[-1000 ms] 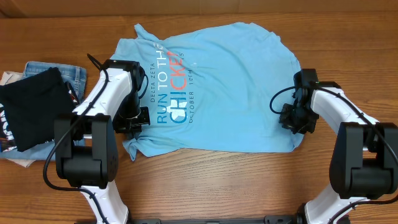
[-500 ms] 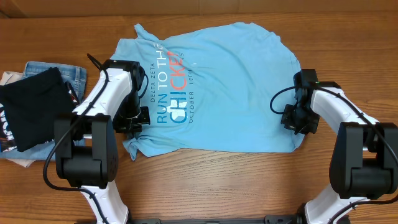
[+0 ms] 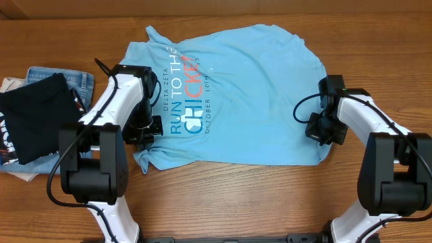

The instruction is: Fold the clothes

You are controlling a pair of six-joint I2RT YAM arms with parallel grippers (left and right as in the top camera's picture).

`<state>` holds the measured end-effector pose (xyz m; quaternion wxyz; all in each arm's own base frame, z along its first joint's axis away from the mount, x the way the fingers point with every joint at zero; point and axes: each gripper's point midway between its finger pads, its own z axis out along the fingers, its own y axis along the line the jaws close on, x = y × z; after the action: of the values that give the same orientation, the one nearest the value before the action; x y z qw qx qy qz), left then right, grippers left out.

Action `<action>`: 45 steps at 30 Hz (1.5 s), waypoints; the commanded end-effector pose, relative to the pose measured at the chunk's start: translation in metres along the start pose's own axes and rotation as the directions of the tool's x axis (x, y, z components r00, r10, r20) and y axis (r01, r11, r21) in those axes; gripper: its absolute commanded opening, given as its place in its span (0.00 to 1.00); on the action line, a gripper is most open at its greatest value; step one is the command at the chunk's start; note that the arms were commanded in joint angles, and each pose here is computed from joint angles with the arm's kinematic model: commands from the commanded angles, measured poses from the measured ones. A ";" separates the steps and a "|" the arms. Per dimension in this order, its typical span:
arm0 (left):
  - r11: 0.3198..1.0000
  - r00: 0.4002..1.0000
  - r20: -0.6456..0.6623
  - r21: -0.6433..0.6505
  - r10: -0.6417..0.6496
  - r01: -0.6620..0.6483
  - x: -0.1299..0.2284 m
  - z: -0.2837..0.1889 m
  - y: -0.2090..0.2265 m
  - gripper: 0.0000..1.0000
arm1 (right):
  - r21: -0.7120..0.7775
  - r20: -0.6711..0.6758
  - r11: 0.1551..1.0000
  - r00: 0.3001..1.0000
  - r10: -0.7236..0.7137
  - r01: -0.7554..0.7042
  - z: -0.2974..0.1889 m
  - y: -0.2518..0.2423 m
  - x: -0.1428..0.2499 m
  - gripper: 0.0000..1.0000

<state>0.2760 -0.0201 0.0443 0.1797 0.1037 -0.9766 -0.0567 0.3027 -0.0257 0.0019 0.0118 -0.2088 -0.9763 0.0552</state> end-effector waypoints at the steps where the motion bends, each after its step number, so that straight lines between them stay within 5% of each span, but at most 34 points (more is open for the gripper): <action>1: 1.000 1.000 -0.003 0.007 0.001 -0.001 0.001 0.000 0.000 0.04 | 0.027 0.001 0.999 1.000 0.024 -0.024 -0.002 -0.007 0.001 0.04; 8: 1.000 1.000 0.007 0.019 0.005 -0.005 -0.002 0.000 -0.002 0.04 | -0.002 0.063 0.999 0.997 0.051 -0.051 -0.043 -0.006 -0.011 0.04; 20: 0.948 0.980 -0.119 0.294 0.161 -0.121 0.033 -0.009 -0.044 0.05 | -0.017 0.125 0.995 0.987 0.102 -0.100 -0.077 -0.024 -0.018 0.04; 29: 0.954 0.961 -0.224 0.286 0.162 -0.094 0.058 -0.013 -0.038 0.38 | -0.019 0.127 0.993 0.985 0.117 -0.115 -0.077 -0.029 -0.021 0.04; 33: 0.971 0.964 -0.215 0.212 0.157 -0.111 0.054 -0.009 -0.026 0.27 | -0.022 0.133 0.993 0.984 0.118 -0.116 -0.077 -0.028 -0.022 0.04; 36: 0.999 0.986 -0.163 0.028 0.029 -0.025 0.039 -0.003 0.001 0.20 | -0.022 0.132 0.993 0.984 0.117 -0.116 -0.077 -0.028 -0.022 0.04; 40: 0.981 0.989 -0.057 -0.150 -0.134 0.124 0.022 -0.003 0.029 0.23 | -0.022 0.132 0.993 0.984 0.117 -0.115 -0.077 -0.028 -0.022 0.04; 45: 0.983 0.986 -0.066 -0.119 -0.151 0.143 0.022 -0.001 0.023 0.32 | -0.022 0.131 0.993 0.984 0.117 -0.115 -0.077 -0.028 -0.022 0.04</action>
<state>0.2519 -0.0119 0.0562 0.2262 0.1363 -0.9600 -0.0931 0.3081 -0.0482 0.0721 -0.0387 -0.2564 -0.9640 0.0592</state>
